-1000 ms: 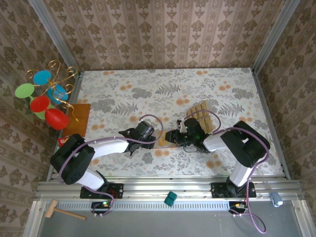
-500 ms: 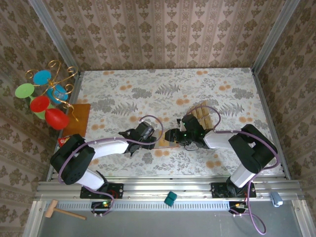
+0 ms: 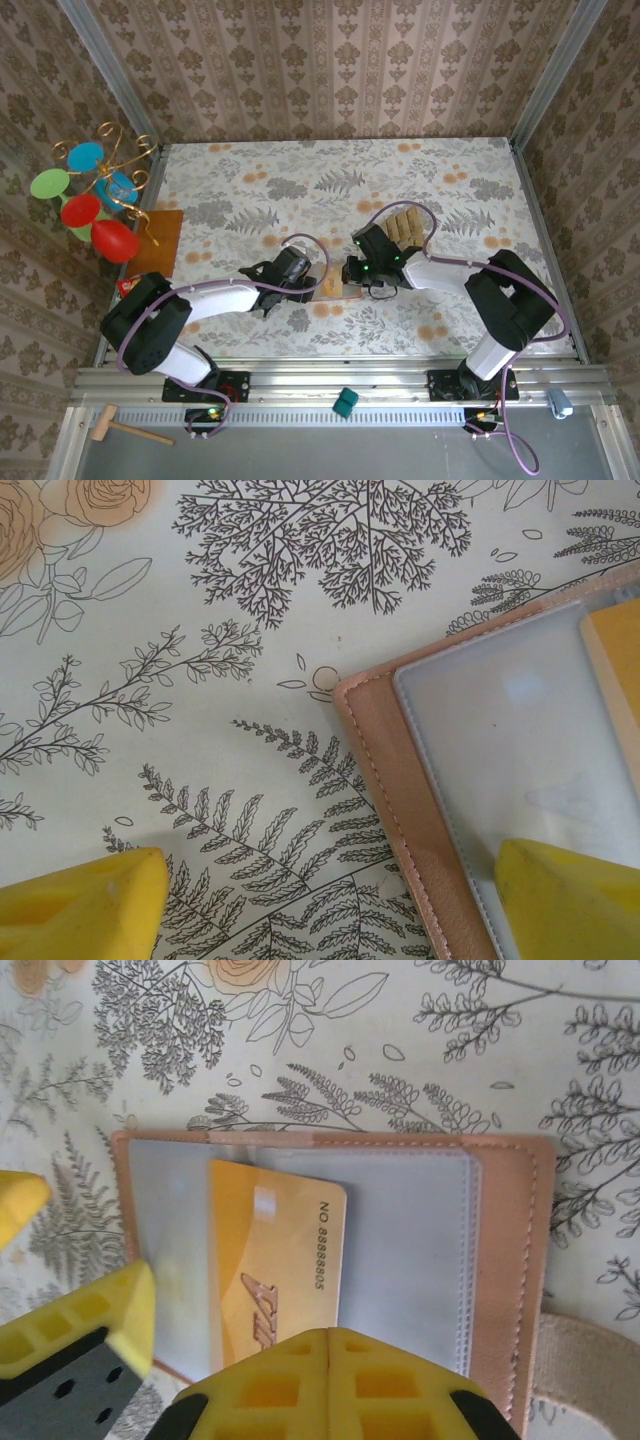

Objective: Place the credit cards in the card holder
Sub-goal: Insert the credit card into the card slot.

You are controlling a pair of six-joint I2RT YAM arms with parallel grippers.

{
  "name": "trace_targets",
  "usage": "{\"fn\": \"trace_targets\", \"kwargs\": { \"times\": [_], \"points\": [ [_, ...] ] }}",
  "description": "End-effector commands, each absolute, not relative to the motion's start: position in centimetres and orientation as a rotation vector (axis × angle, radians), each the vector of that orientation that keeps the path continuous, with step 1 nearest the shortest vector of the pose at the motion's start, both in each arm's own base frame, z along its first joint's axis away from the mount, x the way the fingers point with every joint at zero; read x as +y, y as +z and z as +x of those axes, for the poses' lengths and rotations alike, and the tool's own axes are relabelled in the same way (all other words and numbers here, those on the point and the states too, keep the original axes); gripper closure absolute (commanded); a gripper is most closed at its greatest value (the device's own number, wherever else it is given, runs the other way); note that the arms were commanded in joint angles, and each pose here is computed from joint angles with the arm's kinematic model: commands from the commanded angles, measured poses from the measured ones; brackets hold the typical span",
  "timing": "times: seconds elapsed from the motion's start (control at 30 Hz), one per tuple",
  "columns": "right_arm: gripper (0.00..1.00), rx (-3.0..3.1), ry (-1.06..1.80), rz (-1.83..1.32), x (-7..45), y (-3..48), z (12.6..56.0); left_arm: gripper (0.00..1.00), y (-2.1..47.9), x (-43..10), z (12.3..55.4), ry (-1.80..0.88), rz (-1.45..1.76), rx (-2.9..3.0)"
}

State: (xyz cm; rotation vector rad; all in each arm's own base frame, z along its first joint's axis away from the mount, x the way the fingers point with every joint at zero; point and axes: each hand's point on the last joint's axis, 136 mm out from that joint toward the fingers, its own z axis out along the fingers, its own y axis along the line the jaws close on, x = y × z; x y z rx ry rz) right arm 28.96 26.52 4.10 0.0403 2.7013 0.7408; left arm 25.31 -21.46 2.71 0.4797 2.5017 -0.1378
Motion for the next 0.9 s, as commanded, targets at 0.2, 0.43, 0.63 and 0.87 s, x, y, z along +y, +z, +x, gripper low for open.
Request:
{"fn": "trace_targets", "kwargs": {
  "times": [0.2, 0.43, 0.63, 0.87],
  "points": [
    [0.99, 2.77, 0.495, -0.017, 25.4, 2.6, 29.2, 0.14, 1.3, -20.1, 24.2, -0.092, 0.49, 2.56],
    [0.99, 2.777, 0.495, -0.043, 26.0, 2.3, 29.1, 0.14, 1.3, -20.1, 24.2, -0.091, 0.492, 2.561],
    [1.0, 2.779, 0.503, -0.06, 26.5, 2.2, 29.2, 0.14, 1.3, -20.1, 24.3, -0.091, 0.491, 2.56],
    [1.0, 2.779, 0.516, -0.076, 27.2, 2.2, 29.2, 0.14, 1.2, -20.1, 24.2, -0.092, 0.49, 2.563]
  ]
}}
